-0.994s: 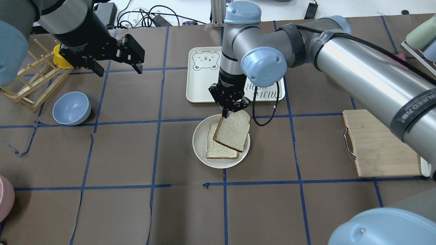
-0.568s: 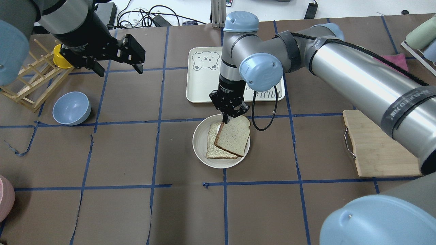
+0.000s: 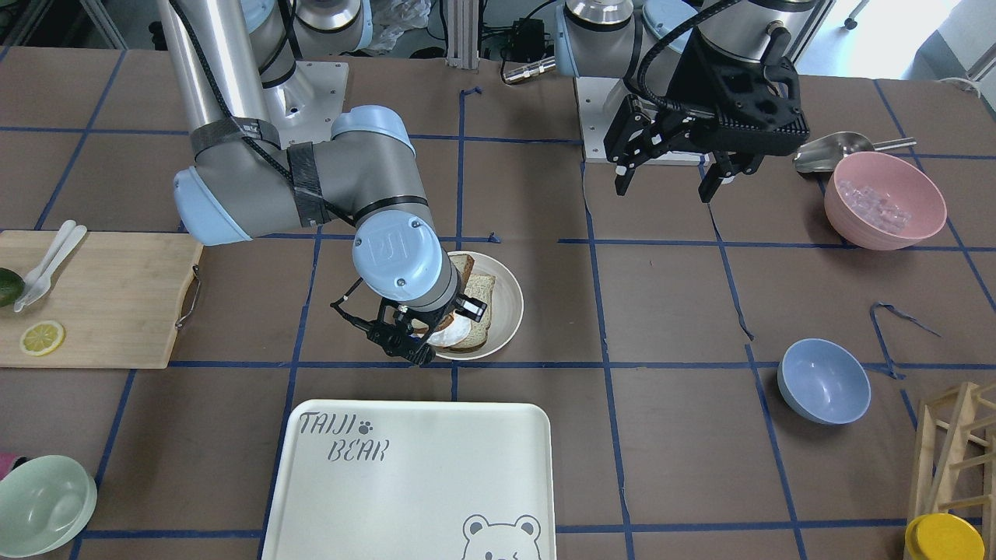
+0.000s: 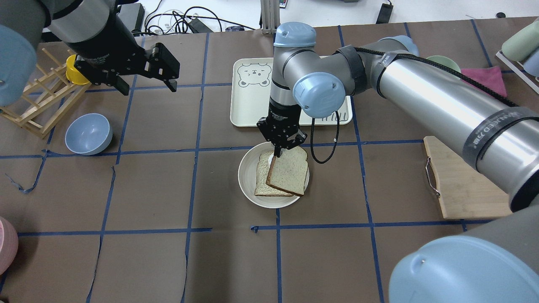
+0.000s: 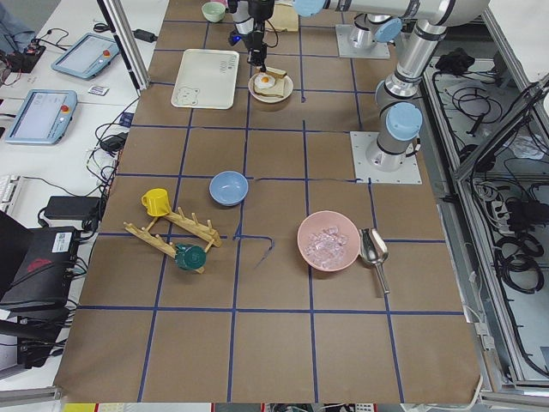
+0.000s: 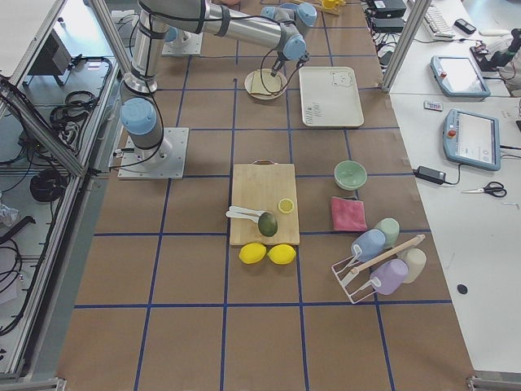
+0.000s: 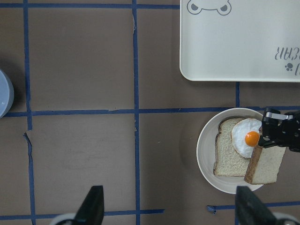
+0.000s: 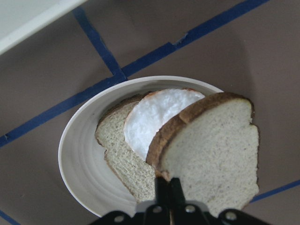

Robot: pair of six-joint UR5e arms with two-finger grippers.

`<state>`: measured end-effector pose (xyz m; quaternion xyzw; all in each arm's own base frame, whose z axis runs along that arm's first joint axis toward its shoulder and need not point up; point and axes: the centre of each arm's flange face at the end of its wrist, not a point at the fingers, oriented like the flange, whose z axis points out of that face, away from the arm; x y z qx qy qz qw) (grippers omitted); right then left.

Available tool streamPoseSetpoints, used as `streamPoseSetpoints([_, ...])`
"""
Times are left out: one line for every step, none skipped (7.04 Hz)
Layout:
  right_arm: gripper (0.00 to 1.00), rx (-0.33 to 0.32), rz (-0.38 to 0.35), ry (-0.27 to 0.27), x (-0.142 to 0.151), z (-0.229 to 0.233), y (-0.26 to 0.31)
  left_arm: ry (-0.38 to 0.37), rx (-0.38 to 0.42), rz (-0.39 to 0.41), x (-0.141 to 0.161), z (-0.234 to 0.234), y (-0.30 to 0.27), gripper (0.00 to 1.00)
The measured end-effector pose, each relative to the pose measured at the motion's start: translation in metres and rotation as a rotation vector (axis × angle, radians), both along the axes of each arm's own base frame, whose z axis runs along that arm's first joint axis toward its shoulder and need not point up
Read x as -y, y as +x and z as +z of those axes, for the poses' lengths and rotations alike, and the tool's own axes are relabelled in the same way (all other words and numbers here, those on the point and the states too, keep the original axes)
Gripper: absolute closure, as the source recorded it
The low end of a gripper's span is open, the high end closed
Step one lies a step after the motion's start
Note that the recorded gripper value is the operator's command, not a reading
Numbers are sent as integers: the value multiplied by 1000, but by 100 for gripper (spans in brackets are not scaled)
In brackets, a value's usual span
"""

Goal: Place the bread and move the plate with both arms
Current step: 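Lower the bread slice onto the egg and open the right gripper, then raise the right gripper away while the left arm reaches toward the plate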

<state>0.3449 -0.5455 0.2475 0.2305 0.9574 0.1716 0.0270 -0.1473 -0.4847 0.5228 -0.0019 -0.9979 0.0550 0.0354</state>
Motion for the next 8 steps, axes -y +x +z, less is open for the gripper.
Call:
streamPoseSetpoints([100,4,15,-10,-2,-4,8,0,1,0,0,0,0,0])
streamPoseSetpoints([100,8,28,-18,-3,-7,13,1,2,0,0,0,0,0])
streamPoseSetpoints([89,10,34,-20,-5,-9,16,1,2,0,0,0,0,0])
streamPoseSetpoints([39,17,36,-19,-7,-10,18,1,2,0,0,0,0,0])
streamPoseSetpoints([20,30,33,-17,-7,-9,20,1,1,1,0,-1,0,0])
streamPoseSetpoints([7,37,29,-20,-7,-8,21,2,0,1,0,-1,0,0])
streamPoseSetpoints([5,41,28,-23,-8,-6,21,1,0,1,0,-1,0,0])
streamPoseSetpoints([0,42,31,-29,-7,-3,21,0,-1,2,1,-1,0,0])
